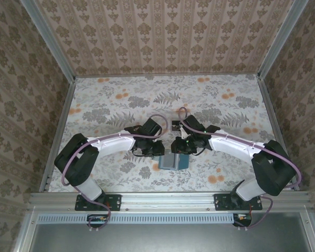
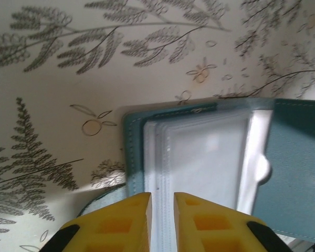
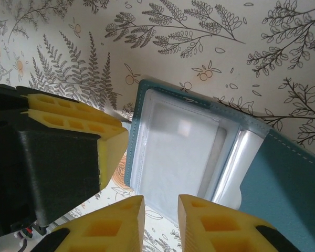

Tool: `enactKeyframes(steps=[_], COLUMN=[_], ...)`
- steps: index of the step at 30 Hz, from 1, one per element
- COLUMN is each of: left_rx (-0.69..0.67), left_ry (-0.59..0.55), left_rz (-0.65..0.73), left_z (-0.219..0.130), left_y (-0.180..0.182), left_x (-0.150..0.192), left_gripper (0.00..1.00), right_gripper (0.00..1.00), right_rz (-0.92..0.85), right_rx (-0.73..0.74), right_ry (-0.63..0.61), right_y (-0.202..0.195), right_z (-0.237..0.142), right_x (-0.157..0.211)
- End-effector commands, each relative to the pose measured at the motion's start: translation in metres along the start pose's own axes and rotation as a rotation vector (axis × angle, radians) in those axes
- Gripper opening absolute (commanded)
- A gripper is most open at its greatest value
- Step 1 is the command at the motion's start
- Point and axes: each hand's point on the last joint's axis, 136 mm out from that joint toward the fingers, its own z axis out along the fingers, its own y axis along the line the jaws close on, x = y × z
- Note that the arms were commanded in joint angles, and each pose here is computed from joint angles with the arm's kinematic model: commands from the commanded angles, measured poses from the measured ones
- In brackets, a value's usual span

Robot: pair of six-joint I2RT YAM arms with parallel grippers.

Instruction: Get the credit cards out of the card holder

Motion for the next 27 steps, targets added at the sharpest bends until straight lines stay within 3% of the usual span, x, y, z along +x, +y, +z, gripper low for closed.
enactKeyframes(steps=[1, 20, 27], left_rx=[-0.03, -0.02, -0.016], left_ry=[0.012, 0.04, 0.044], left_rz=[-0.022, -0.073, -0.075], left_z=[0.004, 0.012, 0.012], left_y=[0.014, 0.035, 0.036], left_x=[0.006, 0.017, 0.019], left_gripper=[0.18, 0.17, 0.18], right_gripper=[0.25, 0.21, 0.21], right_rz=[0.021, -0.032, -0.028], right_rx=[-0.014, -0.004, 0.066], right_ry=[0.024, 0.129, 0.162], right_y=[0.002, 0.034, 0.023], right_z=[0.006, 0.047, 0.064], right_x=[0.005, 0.013, 0.022])
